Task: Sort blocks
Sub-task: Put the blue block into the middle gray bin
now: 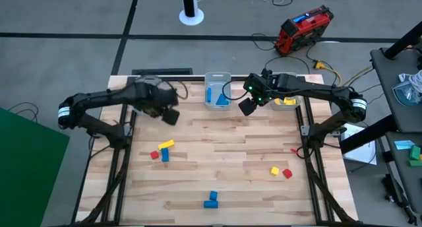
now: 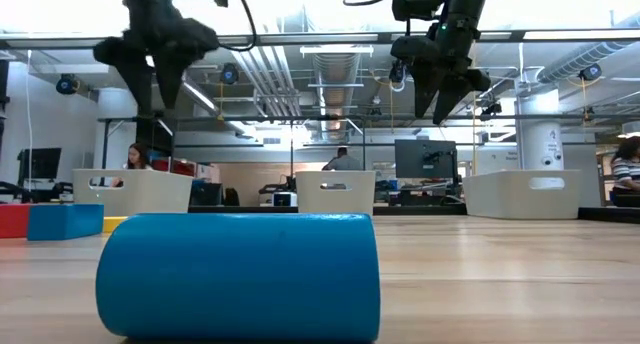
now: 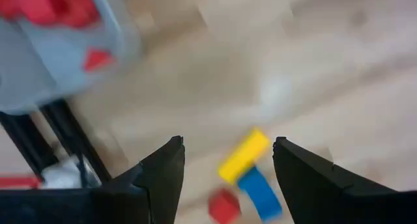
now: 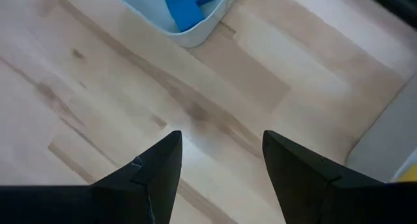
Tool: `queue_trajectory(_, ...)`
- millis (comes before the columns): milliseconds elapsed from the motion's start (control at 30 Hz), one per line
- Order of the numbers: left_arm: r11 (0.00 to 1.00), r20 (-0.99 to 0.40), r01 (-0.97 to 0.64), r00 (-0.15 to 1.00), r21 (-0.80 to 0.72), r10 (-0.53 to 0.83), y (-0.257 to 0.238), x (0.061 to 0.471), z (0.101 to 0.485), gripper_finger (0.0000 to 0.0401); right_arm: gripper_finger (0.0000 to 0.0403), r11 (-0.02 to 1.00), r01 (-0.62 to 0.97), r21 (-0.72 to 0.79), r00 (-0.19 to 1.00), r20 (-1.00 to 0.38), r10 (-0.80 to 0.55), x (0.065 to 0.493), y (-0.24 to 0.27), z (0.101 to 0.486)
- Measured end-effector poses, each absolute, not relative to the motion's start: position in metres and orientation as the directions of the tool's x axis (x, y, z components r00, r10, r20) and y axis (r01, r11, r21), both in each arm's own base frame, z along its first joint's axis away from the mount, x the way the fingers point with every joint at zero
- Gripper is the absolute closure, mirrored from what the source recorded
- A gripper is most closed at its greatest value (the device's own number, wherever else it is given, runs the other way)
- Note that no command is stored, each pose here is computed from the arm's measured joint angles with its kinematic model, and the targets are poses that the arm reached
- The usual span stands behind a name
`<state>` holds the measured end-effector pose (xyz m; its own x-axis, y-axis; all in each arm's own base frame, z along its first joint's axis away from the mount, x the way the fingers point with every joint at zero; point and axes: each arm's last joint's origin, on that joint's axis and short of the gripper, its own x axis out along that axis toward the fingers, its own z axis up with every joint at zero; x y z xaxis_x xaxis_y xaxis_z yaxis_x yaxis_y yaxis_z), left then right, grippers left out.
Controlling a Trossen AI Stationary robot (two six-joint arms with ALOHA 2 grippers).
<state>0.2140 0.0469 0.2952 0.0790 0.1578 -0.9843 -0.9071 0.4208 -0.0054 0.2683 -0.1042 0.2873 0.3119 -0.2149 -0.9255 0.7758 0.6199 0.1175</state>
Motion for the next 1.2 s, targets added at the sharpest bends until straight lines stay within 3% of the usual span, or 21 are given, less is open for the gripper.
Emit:
queue_trajectory(167,0.458,-0.996,-0.889,0.053,-0.012,0.075,0.012,0.214,0.295,0.0191,0.0197,0.637,0.759,0.133,0.323,-0.927,-0.191,0.27,-0.099,0.287)
queue_trajectory(433,0.42,-0.999,-0.907,0.04,-0.031,0.012,-0.028,0.21,0.294,0.0191,0.0197,0.708,0.695,0.128,0.337,-0.927,-0.163,0.276,-0.08,0.287)
queue_trajectory(733,0.501,-0.997,-0.863,0.048,-0.072,-0.06,-0.071,0.203,0.295,0.0191,0.0197,0.763,0.587,0.27,0.392,-0.92,0.024,0.28,-0.054,0.291)
queue_trajectory(1067,0.68,-0.987,-0.731,0.144,-0.056,0.073,-0.059,0.211,0.295,0.0191,0.0197,0.628,0.64,0.443,0.383,-0.892,0.24,0.283,-0.008,0.294)
queue_trajectory(1200,0.744,-0.975,-0.669,0.166,-0.001,0.149,-0.047,0.215,0.296,0.0191,0.0197,0.607,0.672,0.425,0.312,-0.905,0.288,0.278,0.023,0.292)
